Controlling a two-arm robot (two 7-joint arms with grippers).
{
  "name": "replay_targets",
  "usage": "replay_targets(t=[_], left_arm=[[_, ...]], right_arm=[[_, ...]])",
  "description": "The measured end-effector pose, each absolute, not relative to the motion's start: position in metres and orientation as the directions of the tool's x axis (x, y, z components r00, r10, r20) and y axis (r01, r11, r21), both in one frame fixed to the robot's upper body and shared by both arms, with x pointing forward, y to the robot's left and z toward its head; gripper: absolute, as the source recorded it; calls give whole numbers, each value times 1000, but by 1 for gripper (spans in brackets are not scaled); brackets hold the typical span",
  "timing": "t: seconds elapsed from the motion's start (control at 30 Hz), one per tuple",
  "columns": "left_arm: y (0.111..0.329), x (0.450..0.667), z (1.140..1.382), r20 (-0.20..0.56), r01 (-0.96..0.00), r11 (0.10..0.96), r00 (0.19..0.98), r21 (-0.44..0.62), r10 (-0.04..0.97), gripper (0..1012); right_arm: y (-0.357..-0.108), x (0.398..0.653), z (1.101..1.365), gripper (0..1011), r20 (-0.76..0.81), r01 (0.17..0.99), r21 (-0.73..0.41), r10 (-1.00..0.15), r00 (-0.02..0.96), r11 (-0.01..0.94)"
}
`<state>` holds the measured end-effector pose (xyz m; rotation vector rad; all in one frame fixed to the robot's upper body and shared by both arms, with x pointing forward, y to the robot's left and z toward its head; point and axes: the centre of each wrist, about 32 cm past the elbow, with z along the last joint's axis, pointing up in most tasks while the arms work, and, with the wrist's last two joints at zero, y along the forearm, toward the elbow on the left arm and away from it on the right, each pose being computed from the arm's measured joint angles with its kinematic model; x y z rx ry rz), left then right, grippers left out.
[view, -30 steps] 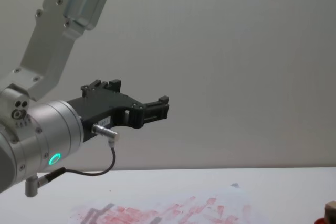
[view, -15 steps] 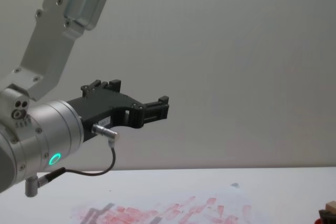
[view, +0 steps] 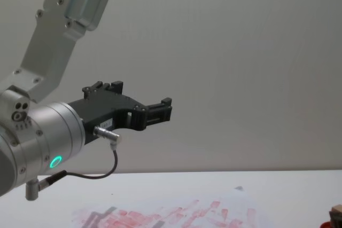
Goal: Use the one hand to pick up the stamp and affix it onto the A4 paper.
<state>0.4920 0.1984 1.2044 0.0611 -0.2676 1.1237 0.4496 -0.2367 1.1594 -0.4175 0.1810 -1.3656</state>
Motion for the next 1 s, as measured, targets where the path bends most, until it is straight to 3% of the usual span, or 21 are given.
replay_targets(t=[0.4,1.0], left_arm=[[198,492,1204,242,-897,434,404,-86,882,1001],[198,492,1204,242,-897,434,404,-86,882,1001]], right_arm=[[-237,452,1159,223,116,907,-394,-971,207,147],[-235,455,1164,216,115,921,-344,-966,233,181]])
